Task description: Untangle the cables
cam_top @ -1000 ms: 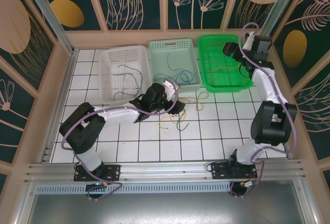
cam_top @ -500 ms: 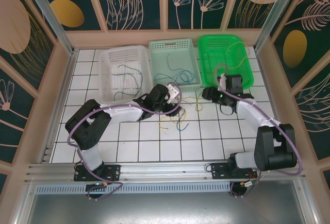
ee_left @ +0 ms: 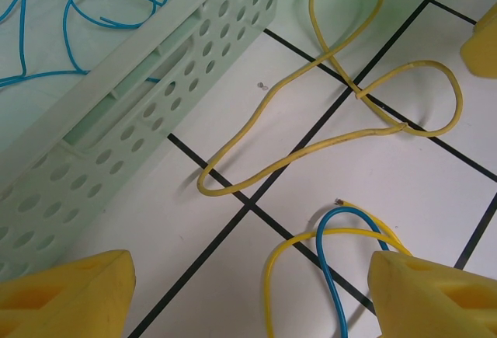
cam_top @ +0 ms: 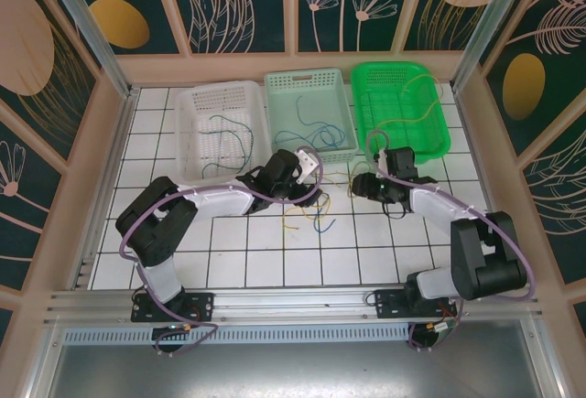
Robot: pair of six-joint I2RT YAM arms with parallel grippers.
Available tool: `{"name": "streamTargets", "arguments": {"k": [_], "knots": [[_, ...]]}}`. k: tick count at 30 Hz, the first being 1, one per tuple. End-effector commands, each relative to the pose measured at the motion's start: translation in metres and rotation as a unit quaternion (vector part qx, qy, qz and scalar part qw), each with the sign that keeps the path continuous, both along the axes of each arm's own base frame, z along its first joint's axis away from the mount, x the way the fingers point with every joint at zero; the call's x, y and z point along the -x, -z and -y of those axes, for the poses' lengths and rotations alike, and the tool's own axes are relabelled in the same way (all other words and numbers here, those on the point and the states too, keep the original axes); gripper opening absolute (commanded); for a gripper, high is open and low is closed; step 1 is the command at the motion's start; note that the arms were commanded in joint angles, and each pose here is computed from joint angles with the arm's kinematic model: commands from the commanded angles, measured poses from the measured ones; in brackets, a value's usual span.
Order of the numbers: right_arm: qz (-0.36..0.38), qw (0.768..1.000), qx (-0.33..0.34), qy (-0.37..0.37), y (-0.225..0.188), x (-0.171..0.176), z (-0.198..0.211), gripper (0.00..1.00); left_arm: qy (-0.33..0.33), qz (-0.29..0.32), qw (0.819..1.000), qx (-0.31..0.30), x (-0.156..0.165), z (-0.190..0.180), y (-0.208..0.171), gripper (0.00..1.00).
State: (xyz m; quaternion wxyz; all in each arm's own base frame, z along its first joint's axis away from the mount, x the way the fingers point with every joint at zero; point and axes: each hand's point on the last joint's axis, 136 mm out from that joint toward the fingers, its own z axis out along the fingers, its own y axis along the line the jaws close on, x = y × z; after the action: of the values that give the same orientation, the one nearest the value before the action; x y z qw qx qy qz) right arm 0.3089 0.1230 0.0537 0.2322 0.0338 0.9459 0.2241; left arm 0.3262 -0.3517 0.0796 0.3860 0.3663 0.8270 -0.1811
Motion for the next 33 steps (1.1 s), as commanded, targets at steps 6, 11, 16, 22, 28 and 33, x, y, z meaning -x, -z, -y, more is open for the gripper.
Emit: {"name": "streamTargets", "arguments": {"k": [6, 11, 16, 22, 28, 33], "knots": [[-0.007, 1.0, 0.01, -0.013, 0.019, -0.012, -0.011, 0.48, -0.003, 0.006, 1.0, 0.008, -0.002, 0.002, -0.011, 0.79], [-0.002, 1.0, 0.03, -0.001, 0.025, -0.023, -0.012, 0.32, -0.001, 0.006, 1.0, 0.01, -0.002, 0.004, -0.012, 0.79], [0.035, 0.998, 0.047, -0.012, 0.016, -0.025, -0.018, 0.05, 0.002, 0.009, 1.0, 0.01, -0.002, 0.005, -0.014, 0.79], [0.085, 0.995, 0.045, -0.025, -0.024, -0.009, -0.019, 0.0, 0.005, 0.019, 1.0, 0.013, -0.002, 0.004, -0.022, 0.79], [0.09, 0.994, 0.042, -0.053, -0.057, 0.016, -0.017, 0.0, 0.054, 0.075, 0.996, -0.002, 0.015, -0.001, -0.045, 0.79], [0.083, 0.993, 0.032, -0.08, -0.069, 0.022, -0.024, 0.0, 0.085, 0.127, 0.988, -0.011, 0.028, 0.0, -0.067, 0.8]]}}
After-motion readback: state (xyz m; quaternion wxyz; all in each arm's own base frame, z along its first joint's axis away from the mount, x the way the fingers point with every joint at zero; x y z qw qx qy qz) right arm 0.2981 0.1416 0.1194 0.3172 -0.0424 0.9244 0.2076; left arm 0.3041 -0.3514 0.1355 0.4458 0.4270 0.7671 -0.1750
